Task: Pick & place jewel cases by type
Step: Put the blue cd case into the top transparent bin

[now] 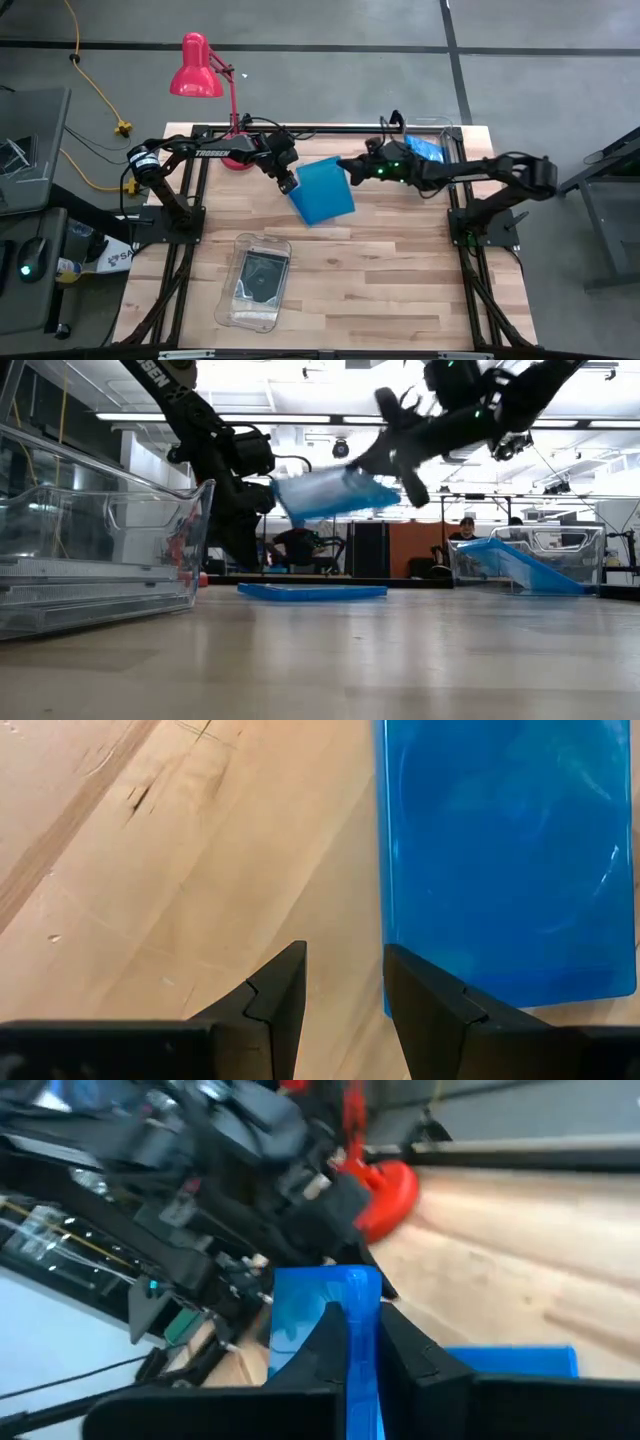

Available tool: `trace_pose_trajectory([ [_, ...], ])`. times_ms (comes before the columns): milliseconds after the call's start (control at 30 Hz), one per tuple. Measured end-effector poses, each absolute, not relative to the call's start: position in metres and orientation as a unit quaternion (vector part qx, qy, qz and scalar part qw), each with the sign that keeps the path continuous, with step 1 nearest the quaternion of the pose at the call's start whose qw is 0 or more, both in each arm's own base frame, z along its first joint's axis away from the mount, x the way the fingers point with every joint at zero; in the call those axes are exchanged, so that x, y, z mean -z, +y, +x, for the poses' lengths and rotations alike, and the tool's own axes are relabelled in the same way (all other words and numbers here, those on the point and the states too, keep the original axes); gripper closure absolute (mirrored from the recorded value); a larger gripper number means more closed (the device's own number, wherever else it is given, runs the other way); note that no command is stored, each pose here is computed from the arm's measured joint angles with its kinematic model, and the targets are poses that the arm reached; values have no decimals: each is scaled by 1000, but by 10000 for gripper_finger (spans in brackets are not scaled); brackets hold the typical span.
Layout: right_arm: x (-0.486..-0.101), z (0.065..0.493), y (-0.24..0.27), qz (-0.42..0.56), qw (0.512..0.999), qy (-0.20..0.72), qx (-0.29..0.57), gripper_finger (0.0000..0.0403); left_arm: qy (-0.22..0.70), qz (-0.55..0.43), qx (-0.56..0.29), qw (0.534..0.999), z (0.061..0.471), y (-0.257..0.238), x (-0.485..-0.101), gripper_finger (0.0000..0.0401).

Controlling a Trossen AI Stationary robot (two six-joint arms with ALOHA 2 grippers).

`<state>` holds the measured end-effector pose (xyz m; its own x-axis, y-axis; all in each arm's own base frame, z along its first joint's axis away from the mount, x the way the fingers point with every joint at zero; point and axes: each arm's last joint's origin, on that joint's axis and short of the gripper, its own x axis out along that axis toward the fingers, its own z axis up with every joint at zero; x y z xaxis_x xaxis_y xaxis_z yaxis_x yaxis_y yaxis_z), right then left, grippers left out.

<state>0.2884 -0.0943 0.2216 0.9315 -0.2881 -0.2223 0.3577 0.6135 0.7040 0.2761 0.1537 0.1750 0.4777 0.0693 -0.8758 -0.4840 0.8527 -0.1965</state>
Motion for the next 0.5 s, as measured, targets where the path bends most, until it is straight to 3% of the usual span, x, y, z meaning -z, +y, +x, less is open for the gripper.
trace_pose_trajectory([
  [500,-301,244,-69,188,967,-64,163,397,481,-213,-158,836,277,153,-175,268],
])
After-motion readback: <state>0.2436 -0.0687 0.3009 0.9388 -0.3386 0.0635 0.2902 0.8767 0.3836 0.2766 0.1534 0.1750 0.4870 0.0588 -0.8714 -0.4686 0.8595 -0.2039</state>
